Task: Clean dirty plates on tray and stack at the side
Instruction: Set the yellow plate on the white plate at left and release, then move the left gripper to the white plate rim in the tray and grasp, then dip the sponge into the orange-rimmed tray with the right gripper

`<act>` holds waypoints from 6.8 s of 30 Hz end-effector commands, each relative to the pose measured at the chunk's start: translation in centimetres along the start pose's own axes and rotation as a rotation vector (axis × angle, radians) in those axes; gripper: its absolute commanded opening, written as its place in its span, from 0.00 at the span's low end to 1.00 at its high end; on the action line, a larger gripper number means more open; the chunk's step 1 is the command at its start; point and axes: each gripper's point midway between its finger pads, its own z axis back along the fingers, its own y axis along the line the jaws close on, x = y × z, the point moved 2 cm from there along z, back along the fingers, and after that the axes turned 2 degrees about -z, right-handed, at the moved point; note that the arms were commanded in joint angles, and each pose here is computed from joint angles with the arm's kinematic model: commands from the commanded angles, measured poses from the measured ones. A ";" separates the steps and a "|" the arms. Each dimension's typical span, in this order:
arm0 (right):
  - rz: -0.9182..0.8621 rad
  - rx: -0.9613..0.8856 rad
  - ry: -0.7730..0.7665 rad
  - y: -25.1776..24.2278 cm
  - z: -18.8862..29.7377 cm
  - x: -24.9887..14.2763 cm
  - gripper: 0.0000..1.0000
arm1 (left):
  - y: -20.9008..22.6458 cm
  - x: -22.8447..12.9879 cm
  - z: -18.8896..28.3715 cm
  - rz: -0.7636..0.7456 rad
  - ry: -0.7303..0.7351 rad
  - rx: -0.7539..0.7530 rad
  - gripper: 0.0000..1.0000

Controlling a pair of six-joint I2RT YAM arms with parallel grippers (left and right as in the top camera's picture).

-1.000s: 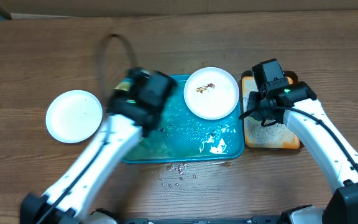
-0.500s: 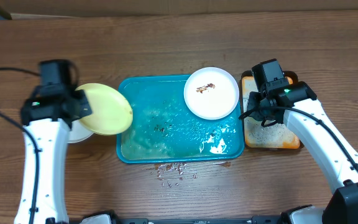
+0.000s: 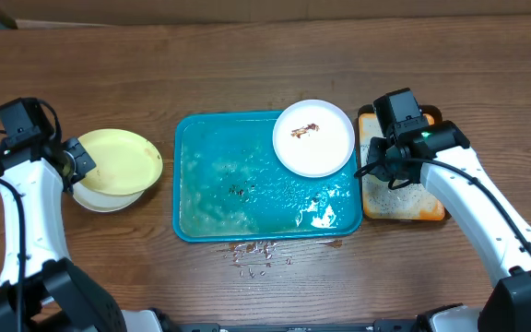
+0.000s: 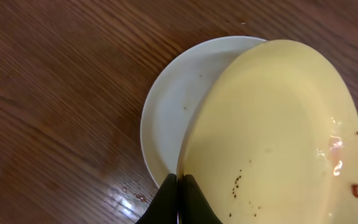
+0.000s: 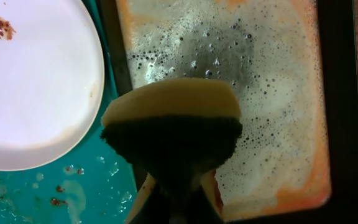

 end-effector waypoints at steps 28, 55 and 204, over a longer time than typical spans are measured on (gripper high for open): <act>-0.017 -0.021 0.036 -0.6 0.4 -0.7 0.04 | -19.9 -6.9 5.3 -0.482 0.071 -0.581 1.00; -0.158 0.086 0.035 -4.9 -0.5 2.3 0.04 | -37.9 -17.5 1.8 -0.661 0.068 -0.805 0.65; 0.015 0.203 0.153 -1.2 -4.3 4.5 0.04 | -29.0 -21.8 -2.1 -0.807 0.293 -0.341 0.04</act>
